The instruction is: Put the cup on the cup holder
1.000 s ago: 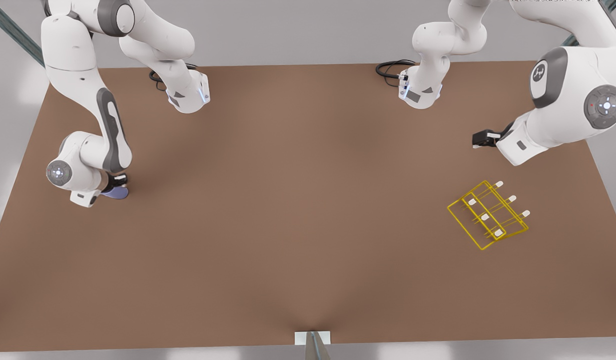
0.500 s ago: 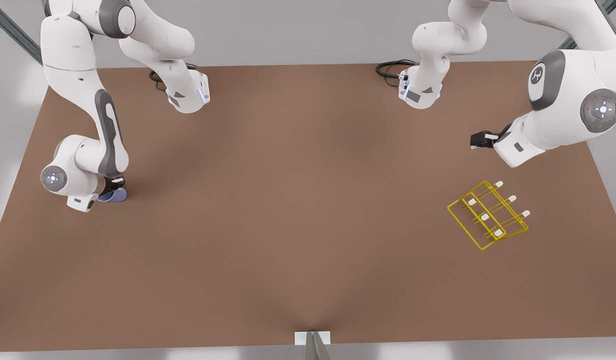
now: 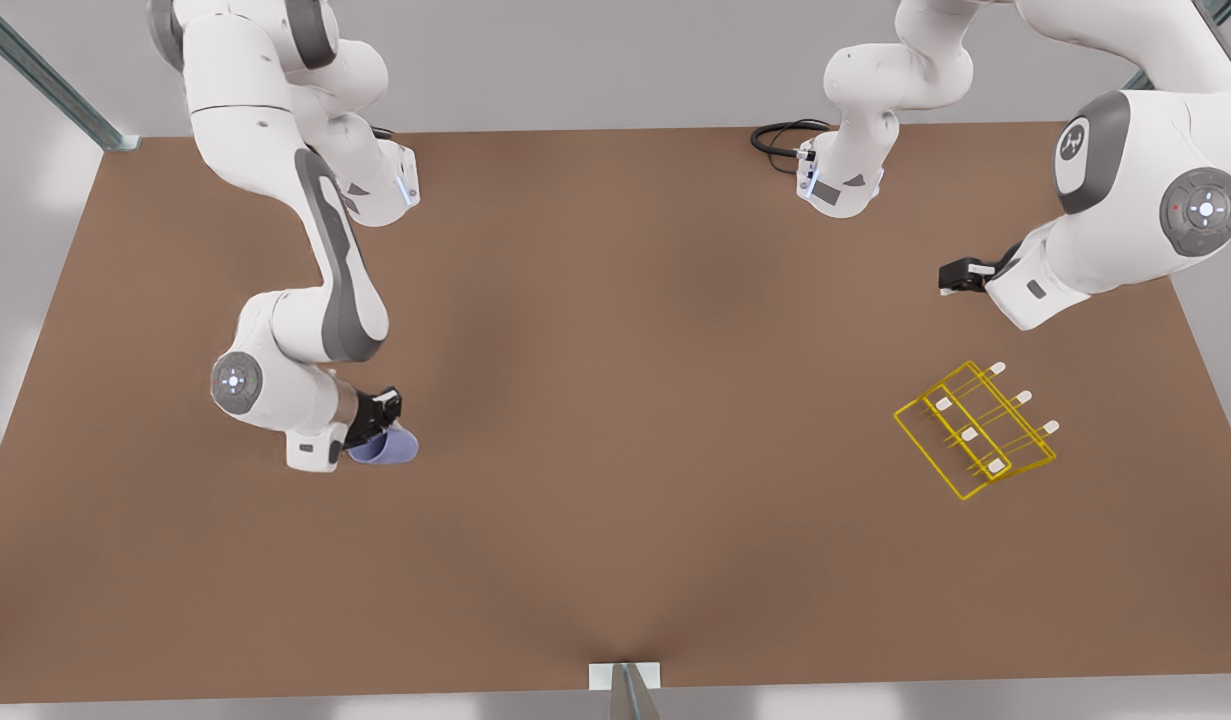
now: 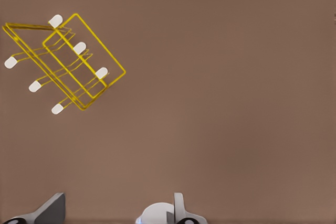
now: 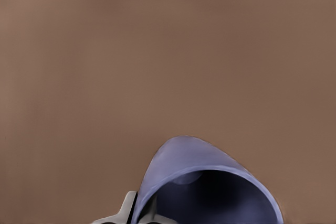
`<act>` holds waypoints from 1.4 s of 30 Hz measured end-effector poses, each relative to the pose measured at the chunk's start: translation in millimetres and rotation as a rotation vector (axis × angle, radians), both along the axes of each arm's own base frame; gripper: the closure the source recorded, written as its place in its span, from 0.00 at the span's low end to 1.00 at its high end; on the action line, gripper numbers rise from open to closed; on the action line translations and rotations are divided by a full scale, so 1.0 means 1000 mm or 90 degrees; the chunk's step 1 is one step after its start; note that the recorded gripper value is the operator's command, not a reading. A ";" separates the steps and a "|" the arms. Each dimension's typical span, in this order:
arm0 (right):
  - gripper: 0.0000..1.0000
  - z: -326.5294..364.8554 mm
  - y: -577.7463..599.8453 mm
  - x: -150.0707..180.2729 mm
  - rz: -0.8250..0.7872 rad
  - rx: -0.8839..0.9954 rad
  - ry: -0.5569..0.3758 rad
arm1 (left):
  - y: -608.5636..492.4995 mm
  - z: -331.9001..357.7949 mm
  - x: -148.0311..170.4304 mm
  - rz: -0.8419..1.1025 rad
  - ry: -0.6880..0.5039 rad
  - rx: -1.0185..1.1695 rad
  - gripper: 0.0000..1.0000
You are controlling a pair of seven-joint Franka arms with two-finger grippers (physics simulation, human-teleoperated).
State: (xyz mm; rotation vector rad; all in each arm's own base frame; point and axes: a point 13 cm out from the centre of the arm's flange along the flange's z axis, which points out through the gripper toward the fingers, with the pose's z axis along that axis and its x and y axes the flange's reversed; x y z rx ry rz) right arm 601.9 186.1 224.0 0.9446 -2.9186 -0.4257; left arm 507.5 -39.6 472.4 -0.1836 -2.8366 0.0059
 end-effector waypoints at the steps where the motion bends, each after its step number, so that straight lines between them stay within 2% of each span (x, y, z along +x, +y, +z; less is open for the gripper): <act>1: 0.79 0.000 0.038 0.003 -0.003 0.036 0.003 | 0.000 0.000 -0.001 0.001 0.002 0.000 0.00; 7: 0.79 -0.009 0.260 0.001 -0.070 0.285 0.059 | 0.002 0.002 -0.008 0.008 0.019 0.004 0.00; 11: 0.79 -0.018 0.406 -0.024 -0.121 0.430 0.088 | 0.003 0.007 -0.010 0.010 0.022 0.007 0.00; 13: 0.79 -0.034 0.450 -0.025 -0.153 0.480 0.096 | 0.004 0.007 -0.011 0.012 0.024 0.008 0.00; 21: 0.79 -0.097 0.491 -0.031 -0.234 0.517 0.117 | 0.006 0.006 -0.014 0.019 0.031 0.012 0.00; 28: 0.79 -0.111 0.488 -0.028 -0.261 0.512 0.117 | 0.011 0.006 -0.014 0.032 0.033 0.014 0.00; 29: 0.71 -0.112 0.488 -0.028 -0.263 0.511 0.117 | 0.011 0.006 -0.014 0.033 0.033 0.014 0.00; 30: 0.21 -0.113 0.490 -0.031 -0.262 0.511 0.119 | 0.011 0.006 -0.014 0.033 0.033 0.014 0.00; 31: 0.00 -0.114 0.494 -0.035 -0.261 0.510 0.120 | 0.011 0.006 -0.014 0.034 0.034 0.015 0.00; 42: 0.00 -0.135 0.477 -0.031 -0.288 0.485 0.117 | 0.008 0.006 -0.014 0.039 0.034 0.017 0.00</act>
